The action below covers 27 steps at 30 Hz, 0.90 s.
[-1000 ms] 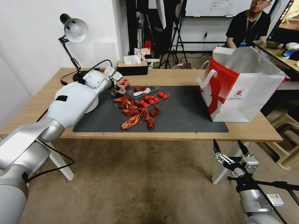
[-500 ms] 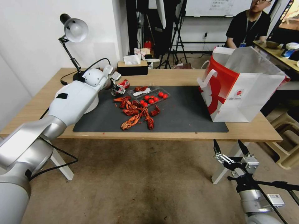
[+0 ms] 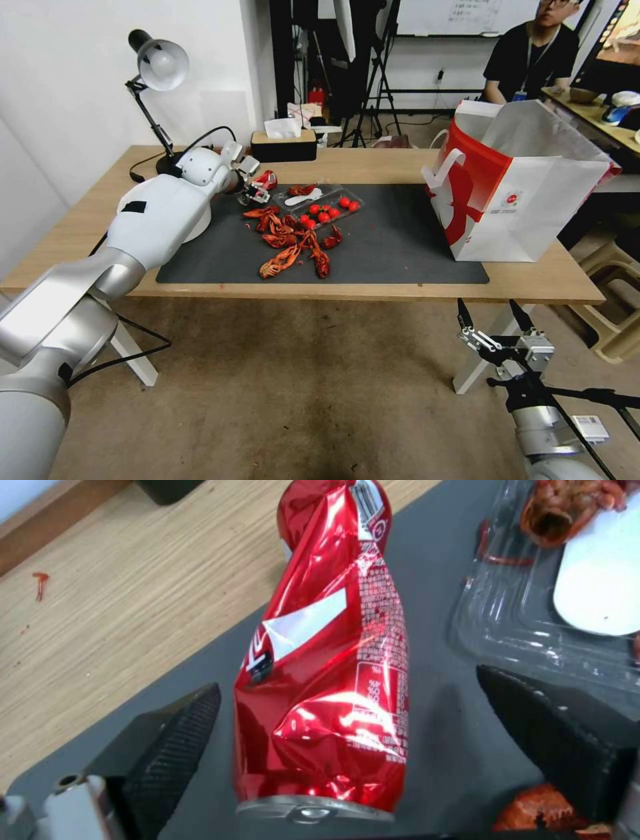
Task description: Pick up the trash from the table and place it into the takeout bag.
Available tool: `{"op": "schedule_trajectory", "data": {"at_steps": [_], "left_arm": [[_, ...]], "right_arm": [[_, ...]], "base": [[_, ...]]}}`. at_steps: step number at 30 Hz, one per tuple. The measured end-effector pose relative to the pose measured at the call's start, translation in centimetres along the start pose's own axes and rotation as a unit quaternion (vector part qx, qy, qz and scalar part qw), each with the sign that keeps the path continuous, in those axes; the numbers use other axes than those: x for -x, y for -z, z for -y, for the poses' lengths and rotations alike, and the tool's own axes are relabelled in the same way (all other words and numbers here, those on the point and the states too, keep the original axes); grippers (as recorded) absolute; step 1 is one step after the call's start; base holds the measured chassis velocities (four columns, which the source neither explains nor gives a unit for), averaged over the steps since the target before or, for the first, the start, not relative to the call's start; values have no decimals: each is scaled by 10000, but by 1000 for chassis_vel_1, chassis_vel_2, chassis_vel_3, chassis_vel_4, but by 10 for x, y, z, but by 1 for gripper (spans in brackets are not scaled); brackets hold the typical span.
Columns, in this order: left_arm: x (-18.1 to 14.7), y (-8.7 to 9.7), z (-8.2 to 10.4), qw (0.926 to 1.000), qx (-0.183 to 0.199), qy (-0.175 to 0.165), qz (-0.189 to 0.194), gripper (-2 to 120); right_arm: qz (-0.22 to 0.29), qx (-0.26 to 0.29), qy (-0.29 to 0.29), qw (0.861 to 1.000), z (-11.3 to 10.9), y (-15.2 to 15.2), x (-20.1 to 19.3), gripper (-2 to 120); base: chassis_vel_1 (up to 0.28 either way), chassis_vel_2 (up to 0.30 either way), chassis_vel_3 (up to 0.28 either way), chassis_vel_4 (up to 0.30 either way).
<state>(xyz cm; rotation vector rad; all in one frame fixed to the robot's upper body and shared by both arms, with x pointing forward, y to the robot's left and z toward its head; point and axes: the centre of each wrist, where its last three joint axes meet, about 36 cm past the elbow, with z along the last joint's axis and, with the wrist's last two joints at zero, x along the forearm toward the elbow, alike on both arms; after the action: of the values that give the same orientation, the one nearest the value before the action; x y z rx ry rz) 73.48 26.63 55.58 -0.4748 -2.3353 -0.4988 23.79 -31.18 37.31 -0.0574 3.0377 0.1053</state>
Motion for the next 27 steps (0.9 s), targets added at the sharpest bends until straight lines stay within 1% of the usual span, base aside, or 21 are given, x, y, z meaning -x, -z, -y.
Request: {"op": "schedule_trajectory", "data": {"at_steps": [5,7,8,9,10,11,12,14,17,24,26,27], "left_arm": [[1,-1,0,10000,-13,4,-18,93],[2,-2,-1,10000,-20,10,-29,85],[2,-3,-1,10000,-20,15,-38,75],[2,-3,-1,10000,-20,15,-38,75],[3,-4,-1,10000,-22,28,-57,71],[3,-4,-1,10000,-22,28,-57,71],[4,-5,-2,10000,-37,34,-67,64],[5,-8,-3,9999,-68,34,-84,55],[7,-10,-3,9999,-93,45,-98,52],[4,-13,-8,9997,-227,110,-37,52],[-8,-6,-13,9992,-363,36,183,52],[-16,0,-13,9985,-415,-115,348,52]], "right_arm": [[2,-3,-2,10000,0,0,0,100],[4,-3,-4,10000,0,0,0,100],[5,-3,-4,10000,1,0,0,100],[5,-3,-4,10000,1,0,0,100],[5,-3,-5,10000,1,0,0,100],[5,-3,-5,10000,1,0,0,100],[7,-3,-6,10000,1,0,0,100],[9,-3,-12,10000,1,0,0,100],[15,-6,-13,10000,0,0,0,100],[20,-18,-4,10000,-1,1,0,100],[24,-22,8,10000,-1,2,0,100],[26,-24,12,10000,-1,3,0,100]], "base": [[0,0,0,0],[0,0,0,0],[0,0,0,0],[0,0,0,0],[0,0,0,0],[0,0,0,0],[0,0,0,0],[0,0,0,0],[0,0,0,0],[0,0,0,0],[0,0,0,0],[0,0,0,0]]}}
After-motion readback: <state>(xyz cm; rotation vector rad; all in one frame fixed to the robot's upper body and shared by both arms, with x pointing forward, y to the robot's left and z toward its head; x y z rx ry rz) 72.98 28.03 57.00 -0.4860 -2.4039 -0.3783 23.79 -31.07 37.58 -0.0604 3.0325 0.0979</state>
